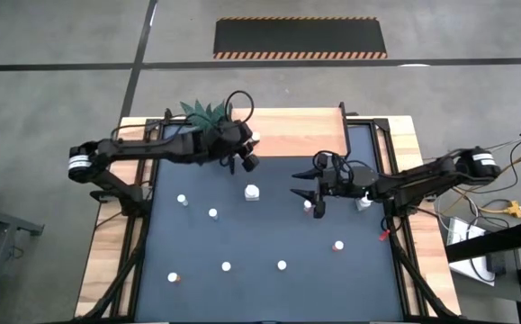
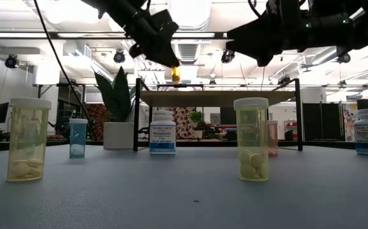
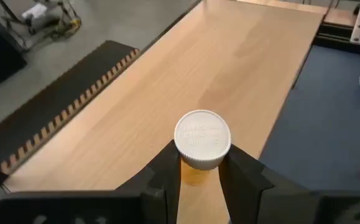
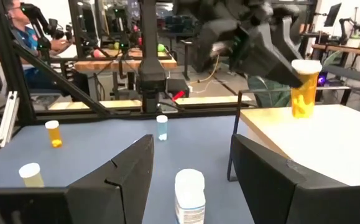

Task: Pick and place medicine bottles onto shelf by color
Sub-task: Put the right orange medicine bottle on the shelf, then put the left white medicine bottle on the shelf

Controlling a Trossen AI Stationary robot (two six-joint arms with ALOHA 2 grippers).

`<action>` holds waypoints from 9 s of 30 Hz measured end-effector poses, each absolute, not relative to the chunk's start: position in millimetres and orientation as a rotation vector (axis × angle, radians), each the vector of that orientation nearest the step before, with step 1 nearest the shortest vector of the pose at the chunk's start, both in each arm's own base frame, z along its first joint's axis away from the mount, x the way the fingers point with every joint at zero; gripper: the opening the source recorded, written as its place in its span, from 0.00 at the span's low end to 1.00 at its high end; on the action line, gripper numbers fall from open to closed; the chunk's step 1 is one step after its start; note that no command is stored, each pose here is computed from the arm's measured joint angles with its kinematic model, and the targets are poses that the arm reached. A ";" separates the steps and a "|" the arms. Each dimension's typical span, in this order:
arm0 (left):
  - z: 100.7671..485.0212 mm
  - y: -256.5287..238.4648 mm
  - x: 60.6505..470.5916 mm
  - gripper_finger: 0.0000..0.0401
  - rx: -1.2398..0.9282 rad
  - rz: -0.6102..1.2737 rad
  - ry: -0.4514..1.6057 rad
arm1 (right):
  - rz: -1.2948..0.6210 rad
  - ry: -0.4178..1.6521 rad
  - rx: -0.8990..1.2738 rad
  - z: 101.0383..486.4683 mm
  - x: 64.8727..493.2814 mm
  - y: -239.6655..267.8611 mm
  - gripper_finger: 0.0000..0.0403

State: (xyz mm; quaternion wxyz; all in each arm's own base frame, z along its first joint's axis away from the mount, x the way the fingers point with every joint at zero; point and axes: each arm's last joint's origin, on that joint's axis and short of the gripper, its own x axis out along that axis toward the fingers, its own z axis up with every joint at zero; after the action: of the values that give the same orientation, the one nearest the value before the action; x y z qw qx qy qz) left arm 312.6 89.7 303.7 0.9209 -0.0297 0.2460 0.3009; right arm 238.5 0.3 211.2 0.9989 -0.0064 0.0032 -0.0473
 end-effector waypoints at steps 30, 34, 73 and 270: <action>281.9 104.4 309.5 0.21 -0.238 0.651 0.530 | -0.101 0.038 -0.003 208.1 238.2 0.2 0.51; 279.8 104.0 308.6 0.29 -0.239 0.647 0.548 | -0.101 0.038 -0.003 208.0 238.2 0.2 0.51; 310.5 30.9 233.2 0.29 0.138 0.377 0.136 | -0.178 0.244 -0.261 274.2 321.2 -49.0 0.02; 322.3 93.9 359.9 0.38 0.251 0.216 0.359 | 0.197 0.357 -0.085 208.8 216.6 40.8 0.56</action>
State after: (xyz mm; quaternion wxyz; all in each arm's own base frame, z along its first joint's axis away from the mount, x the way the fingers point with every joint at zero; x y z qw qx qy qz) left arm 359.9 93.9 322.3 0.9703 0.1245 0.1776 0.1071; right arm 216.6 40.8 208.8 0.9784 -0.0421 0.1773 0.0976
